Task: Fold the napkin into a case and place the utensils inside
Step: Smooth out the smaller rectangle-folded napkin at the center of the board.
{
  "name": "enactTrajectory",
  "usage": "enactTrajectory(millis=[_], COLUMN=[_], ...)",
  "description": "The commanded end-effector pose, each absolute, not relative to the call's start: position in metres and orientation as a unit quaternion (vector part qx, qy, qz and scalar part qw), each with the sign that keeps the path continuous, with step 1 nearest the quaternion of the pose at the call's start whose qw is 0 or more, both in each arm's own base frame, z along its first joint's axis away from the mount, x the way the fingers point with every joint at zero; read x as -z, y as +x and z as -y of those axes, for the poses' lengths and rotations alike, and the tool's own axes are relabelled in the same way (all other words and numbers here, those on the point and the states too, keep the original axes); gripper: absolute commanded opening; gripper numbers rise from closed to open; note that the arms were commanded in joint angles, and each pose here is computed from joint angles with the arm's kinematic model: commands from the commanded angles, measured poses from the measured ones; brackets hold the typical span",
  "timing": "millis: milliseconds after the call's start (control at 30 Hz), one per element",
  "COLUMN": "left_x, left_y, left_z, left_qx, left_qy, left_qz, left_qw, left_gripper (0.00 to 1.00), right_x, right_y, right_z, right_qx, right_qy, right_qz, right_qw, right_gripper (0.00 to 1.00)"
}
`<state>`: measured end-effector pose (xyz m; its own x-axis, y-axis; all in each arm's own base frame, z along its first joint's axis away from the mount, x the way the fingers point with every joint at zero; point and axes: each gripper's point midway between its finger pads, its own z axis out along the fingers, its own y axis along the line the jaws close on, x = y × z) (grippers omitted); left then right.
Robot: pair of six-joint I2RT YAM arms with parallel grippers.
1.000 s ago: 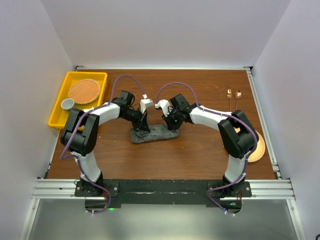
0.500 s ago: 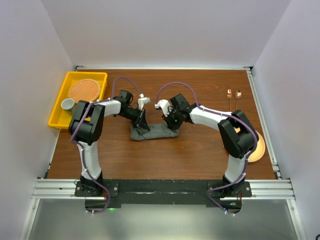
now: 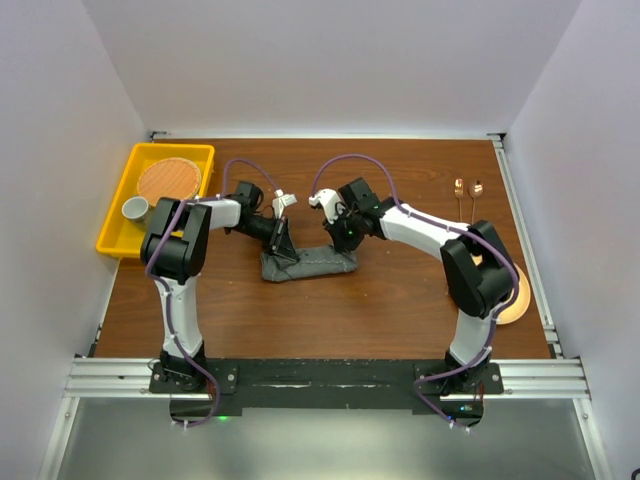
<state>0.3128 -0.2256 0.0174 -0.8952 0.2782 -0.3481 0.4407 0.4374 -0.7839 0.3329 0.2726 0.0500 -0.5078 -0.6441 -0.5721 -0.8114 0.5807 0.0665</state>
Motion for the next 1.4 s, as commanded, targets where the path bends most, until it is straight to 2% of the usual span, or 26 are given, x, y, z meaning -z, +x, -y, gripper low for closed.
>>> enactTrajectory(millis=[0, 67, 133, 200, 233, 300, 333, 400, 733, 900, 1367], left_x=[0.029, 0.029, 0.03, 0.031, 0.03, 0.031, 0.032, 0.033, 0.033, 0.033, 0.034], left_y=[0.304, 0.303, 0.303, 0.301, 0.302, 0.3, 0.3, 0.3, 0.3, 0.301, 0.3], left_z=[0.205, 0.205, 0.204, 0.204, 0.204, 0.204, 0.204, 0.204, 0.203, 0.204, 0.203], left_qx=[0.417, 0.417, 0.415, 0.415, 0.415, 0.415, 0.416, 0.415, 0.414, 0.414, 0.411], left_qy=[0.196, 0.195, 0.198, 0.199, 0.199, 0.197, 0.198, 0.198, 0.199, 0.198, 0.199], left_qz=[-0.886, -0.886, -0.887, -0.887, -0.886, -0.886, -0.886, -0.887, -0.887, -0.887, -0.888], left_qw=[0.05, 0.05, 0.051, 0.05, 0.052, 0.05, 0.051, 0.049, 0.049, 0.052, 0.052], left_gripper=[0.0, 0.0, 0.0, 0.0, 0.0, 0.0, 0.0, 0.0, 0.0, 0.0, 0.0], right_x=[-0.085, -0.087, -0.096, -0.102, -0.107, -0.111, -0.107, -0.109, -0.082, -0.07, -0.05], right_y=[0.335, 0.335, 0.338, 0.339, 0.339, 0.336, 0.333, 0.335, 0.326, 0.332, 0.354], right_z=[-0.278, -0.274, -0.269, -0.264, -0.262, -0.263, -0.262, -0.263, -0.256, -0.251, -0.251], right_qx=[-0.176, -0.171, -0.168, -0.164, -0.164, -0.169, -0.169, -0.165, -0.153, -0.114, 0.003], right_qy=[-0.417, -0.414, -0.408, -0.414, -0.419, -0.442, -0.449, -0.467, -0.511, -0.52, -0.524], right_qz=[-0.849, -0.852, -0.853, -0.849, -0.846, -0.831, -0.828, -0.815, -0.799, -0.798, -0.787], right_qw=[0.272, 0.27, 0.28, 0.284, 0.288, 0.292, 0.29, 0.301, 0.277, 0.284, 0.324], right_gripper=[0.12, 0.22, 0.37, 0.43, 0.5, 0.57, 0.64, 0.68, 0.71, 0.7, 0.56])
